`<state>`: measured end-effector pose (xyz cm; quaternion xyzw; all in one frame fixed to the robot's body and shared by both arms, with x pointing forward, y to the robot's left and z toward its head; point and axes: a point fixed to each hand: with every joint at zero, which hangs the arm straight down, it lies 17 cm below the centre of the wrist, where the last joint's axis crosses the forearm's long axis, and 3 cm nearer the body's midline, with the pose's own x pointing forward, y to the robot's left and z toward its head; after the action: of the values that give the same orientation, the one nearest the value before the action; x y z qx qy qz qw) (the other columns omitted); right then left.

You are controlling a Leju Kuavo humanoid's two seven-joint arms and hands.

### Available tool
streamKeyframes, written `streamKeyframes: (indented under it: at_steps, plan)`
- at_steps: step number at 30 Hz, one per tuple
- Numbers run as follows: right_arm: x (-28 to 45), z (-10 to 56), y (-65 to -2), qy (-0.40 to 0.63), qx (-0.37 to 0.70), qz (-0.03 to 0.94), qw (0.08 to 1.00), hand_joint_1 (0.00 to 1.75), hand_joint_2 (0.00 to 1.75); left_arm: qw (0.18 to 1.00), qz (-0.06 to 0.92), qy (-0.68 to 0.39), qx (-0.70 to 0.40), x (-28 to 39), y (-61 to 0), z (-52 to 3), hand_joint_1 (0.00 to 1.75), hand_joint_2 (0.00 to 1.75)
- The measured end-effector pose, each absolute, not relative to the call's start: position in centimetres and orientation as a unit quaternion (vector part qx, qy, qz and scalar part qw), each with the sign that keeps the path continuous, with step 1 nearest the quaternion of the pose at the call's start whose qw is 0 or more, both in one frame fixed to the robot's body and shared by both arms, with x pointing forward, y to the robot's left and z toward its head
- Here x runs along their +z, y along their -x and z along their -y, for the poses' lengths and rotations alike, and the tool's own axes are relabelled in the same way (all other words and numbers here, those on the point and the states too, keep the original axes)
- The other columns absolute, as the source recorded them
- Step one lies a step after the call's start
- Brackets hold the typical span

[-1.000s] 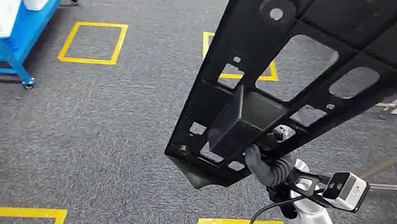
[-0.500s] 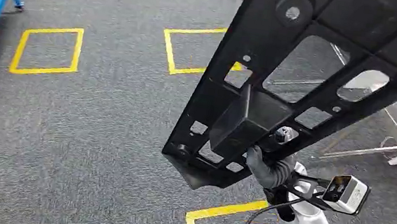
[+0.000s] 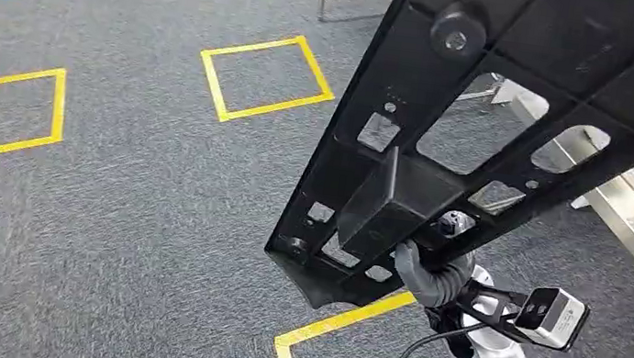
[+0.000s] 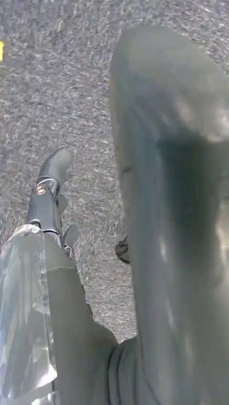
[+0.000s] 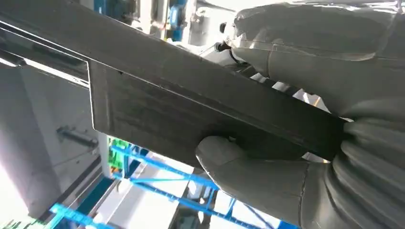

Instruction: Take the parts from the cabinet and place them on the table.

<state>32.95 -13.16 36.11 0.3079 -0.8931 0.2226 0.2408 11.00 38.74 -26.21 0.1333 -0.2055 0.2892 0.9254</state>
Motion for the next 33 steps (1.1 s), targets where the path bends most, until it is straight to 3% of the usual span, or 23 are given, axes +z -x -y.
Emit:
streamKeyframes:
  at_steps: [33]
  plan:
    - [36.2, 13.5, -33.3, -0.306, 0.223, 0.893, 0.242, 1.75, 1.75, 0.929, 0.204, -0.132, 0.279, -26.2, -11.5, -38.9, 0.0, 0.0]
